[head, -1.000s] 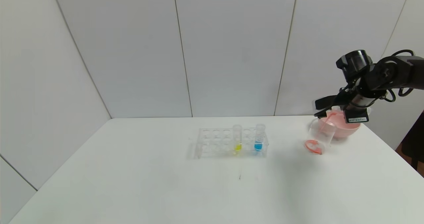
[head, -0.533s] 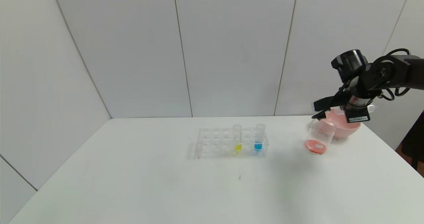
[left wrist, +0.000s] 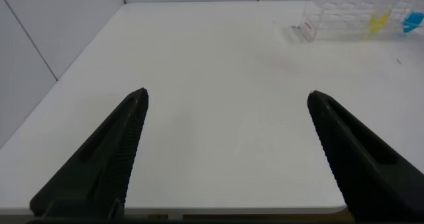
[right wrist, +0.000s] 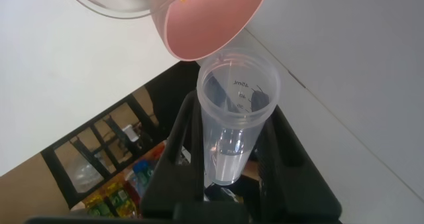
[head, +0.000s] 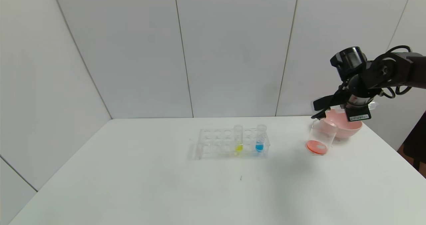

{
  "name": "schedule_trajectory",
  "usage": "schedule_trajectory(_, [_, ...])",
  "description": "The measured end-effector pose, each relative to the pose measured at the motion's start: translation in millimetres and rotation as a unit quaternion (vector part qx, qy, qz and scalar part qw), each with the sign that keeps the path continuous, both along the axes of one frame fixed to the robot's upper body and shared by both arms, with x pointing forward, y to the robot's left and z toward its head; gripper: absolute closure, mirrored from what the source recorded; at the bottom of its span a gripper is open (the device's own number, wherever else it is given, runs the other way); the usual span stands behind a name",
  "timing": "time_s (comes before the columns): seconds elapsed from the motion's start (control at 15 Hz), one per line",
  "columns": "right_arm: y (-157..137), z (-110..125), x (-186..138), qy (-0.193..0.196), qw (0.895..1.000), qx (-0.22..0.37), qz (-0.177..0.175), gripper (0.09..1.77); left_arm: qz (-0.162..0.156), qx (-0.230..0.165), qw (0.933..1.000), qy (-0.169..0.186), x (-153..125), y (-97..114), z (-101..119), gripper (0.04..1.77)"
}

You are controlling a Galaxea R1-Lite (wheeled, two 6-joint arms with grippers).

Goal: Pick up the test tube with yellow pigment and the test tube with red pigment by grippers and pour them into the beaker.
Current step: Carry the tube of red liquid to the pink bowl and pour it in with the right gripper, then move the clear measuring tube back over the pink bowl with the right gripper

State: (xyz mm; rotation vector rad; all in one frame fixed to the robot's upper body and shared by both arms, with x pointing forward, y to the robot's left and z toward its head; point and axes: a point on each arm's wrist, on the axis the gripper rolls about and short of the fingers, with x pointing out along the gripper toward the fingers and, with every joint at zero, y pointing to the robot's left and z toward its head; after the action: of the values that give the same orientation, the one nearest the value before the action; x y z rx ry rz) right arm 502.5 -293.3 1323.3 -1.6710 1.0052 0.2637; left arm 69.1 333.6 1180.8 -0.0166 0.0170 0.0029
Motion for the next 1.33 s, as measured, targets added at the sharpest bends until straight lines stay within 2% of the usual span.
schedule_trajectory(0.67, [4, 7, -8, -0.002, 1.000, -0.010, -0.004, 1.34, 0.000, 0.000, 1.0000, 0.000, 0, 0, 0, 0.09])
schedule_trajectory(0.93, [0, 13, -9, -0.009, 0.999, 0.028, 0.020, 1.34, 0.000, 0.000, 1.0000, 0.000, 0, 0, 0, 0.09])
schedule_trajectory(1.13, [-9, 20, -11, -0.014, 0.991, 0.116, 0.070, 1.34, 0.000, 0.000, 1.0000, 0.000, 0, 0, 0, 0.09])
schedule_trajectory(1.27, [-24, 27, -15, -0.022, 0.974, 0.202, 0.096, 1.34, 0.000, 0.000, 1.0000, 0.000, 0, 0, 0, 0.09])
schedule_trajectory(1.33, [-32, 31, -18, -0.029, 0.966, 0.236, 0.098, 1.34, 0.000, 0.000, 1.0000, 0.000, 0, 0, 0, 0.09])
